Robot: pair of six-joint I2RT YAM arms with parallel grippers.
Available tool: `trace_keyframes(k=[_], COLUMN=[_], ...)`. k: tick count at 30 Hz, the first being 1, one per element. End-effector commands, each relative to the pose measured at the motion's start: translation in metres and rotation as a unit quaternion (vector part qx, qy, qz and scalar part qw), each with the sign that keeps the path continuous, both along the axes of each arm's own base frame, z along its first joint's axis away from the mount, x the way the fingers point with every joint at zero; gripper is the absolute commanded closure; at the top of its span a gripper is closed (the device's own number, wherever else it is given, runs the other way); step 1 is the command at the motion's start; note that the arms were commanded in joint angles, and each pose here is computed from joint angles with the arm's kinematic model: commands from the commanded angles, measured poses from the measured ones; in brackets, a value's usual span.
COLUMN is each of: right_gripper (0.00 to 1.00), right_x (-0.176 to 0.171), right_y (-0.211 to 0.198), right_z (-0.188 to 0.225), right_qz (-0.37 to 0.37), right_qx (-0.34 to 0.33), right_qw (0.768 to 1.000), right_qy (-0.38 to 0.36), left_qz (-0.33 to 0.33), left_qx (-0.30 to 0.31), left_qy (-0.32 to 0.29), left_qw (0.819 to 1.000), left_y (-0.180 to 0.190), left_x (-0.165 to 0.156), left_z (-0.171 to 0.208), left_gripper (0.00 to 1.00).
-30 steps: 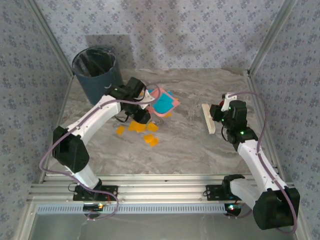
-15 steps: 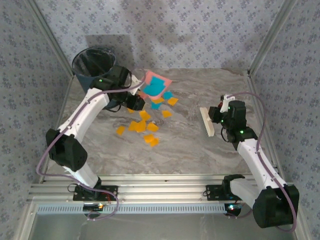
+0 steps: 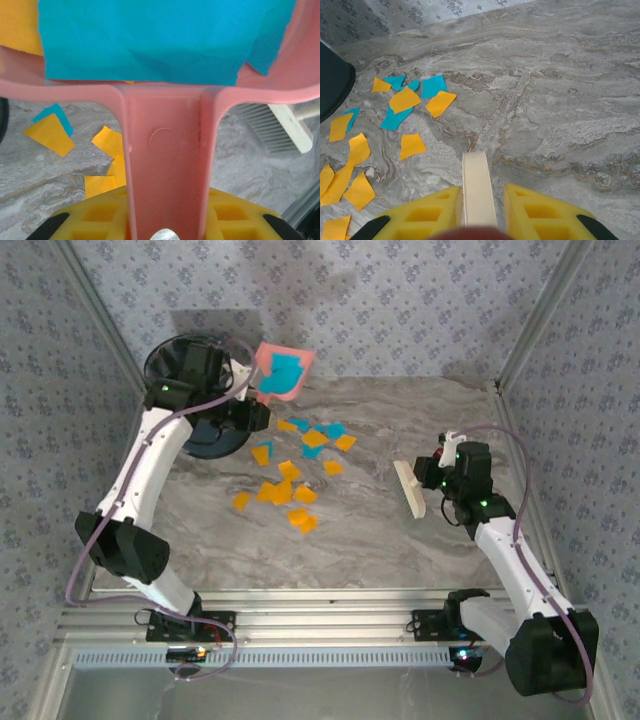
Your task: Sweep away the paper scraps from the table
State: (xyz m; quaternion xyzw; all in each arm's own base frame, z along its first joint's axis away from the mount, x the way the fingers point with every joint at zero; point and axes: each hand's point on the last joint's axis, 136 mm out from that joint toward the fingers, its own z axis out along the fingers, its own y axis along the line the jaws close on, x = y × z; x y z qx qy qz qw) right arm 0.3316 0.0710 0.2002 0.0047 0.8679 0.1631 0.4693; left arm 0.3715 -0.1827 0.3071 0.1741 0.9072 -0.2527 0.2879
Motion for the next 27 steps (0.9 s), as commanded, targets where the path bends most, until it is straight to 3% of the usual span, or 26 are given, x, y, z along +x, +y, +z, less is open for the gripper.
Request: trace_keyframes(k=[1, 14, 20, 27], right_gripper=[1.00, 1.00, 1.00, 1.00], right_x=[0.001, -0.001, -0.001, 0.001], right_y=[0.002, 0.003, 0.002, 0.004], right_z=[0.015, 0.013, 0.011, 0.010], right_qz=[0.002, 0.006, 0.004, 0.005], right_qx=[0.013, 0.013, 0.013, 0.016], right_qw=[1.000, 1.000, 1.000, 1.000], right_qy=[-0.010, -0.004, -0.002, 0.002], left_qz=[0.027, 0.104, 0.157, 0.168], left_qx=[-0.034, -0.140, -0.175, -0.270], left_qy=[-0.005, 0.013, 0.038, 0.067], left_qw=[0.999, 0.985, 0.971, 0.946], left_y=[0.008, 0.041, 0.060, 0.071], left_x=[0.008, 0.048, 0.057, 0.068], left_z=[0.020, 0.038, 0.039, 0.048], left_gripper=[1.00, 1.00, 1.00, 1.00])
